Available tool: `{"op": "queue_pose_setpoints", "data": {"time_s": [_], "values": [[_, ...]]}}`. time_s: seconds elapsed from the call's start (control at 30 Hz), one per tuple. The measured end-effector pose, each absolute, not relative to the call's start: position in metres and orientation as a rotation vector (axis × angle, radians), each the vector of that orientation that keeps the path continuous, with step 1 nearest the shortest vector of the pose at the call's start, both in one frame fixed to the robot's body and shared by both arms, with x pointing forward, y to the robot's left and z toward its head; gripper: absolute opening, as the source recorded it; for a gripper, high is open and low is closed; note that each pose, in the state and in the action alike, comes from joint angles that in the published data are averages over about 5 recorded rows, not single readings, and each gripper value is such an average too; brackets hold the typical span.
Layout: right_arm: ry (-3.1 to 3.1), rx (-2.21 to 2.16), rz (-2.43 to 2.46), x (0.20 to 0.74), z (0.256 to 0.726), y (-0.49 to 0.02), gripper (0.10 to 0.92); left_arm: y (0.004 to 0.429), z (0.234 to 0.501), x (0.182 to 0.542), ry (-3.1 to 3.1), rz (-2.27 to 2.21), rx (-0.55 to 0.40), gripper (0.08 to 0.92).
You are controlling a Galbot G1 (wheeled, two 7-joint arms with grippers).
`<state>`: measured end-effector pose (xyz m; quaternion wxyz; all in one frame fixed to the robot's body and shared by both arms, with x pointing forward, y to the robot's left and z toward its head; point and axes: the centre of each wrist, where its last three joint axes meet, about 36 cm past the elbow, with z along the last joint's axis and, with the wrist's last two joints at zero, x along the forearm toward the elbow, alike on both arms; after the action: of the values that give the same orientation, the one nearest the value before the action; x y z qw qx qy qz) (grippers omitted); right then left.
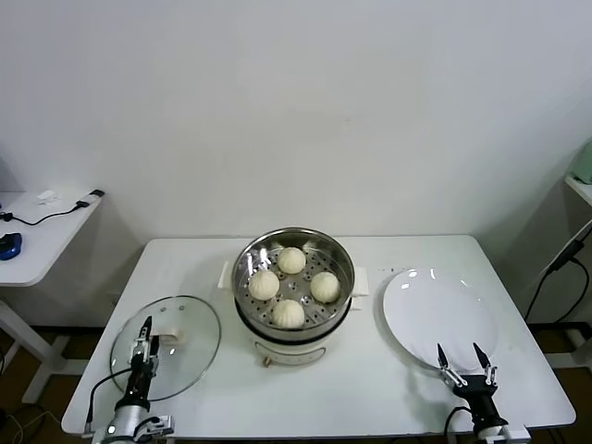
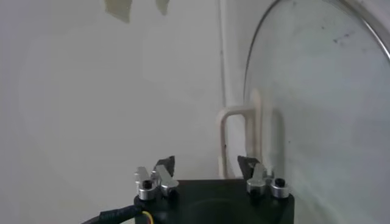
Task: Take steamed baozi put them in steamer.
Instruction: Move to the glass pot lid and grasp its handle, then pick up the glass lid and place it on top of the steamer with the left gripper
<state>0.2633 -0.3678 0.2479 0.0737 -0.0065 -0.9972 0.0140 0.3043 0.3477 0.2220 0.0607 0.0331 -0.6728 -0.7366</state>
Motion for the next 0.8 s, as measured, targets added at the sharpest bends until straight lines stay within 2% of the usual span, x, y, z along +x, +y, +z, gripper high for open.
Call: {"op": "queue_pose_setpoints", "data": {"time_s": [0.27,0.6,0.8], "values": [[-2.989,-0.006,0.034,0.258,0.245,-0.363,0.823,0.350,0.214,0.310,-2.000,-2.248,0.085,0.454],[-2.989,0.000,0.034,0.254,0.244,-0.361,0.823,0.347,0.213,0.313,-1.992,-2.239,0.114,0.172],[-2.993,0.001,0.035,0.253,0.244,-0.361,0.823,0.350,0.224,0.311,-2.013,-2.234,0.131,0.140]]}}
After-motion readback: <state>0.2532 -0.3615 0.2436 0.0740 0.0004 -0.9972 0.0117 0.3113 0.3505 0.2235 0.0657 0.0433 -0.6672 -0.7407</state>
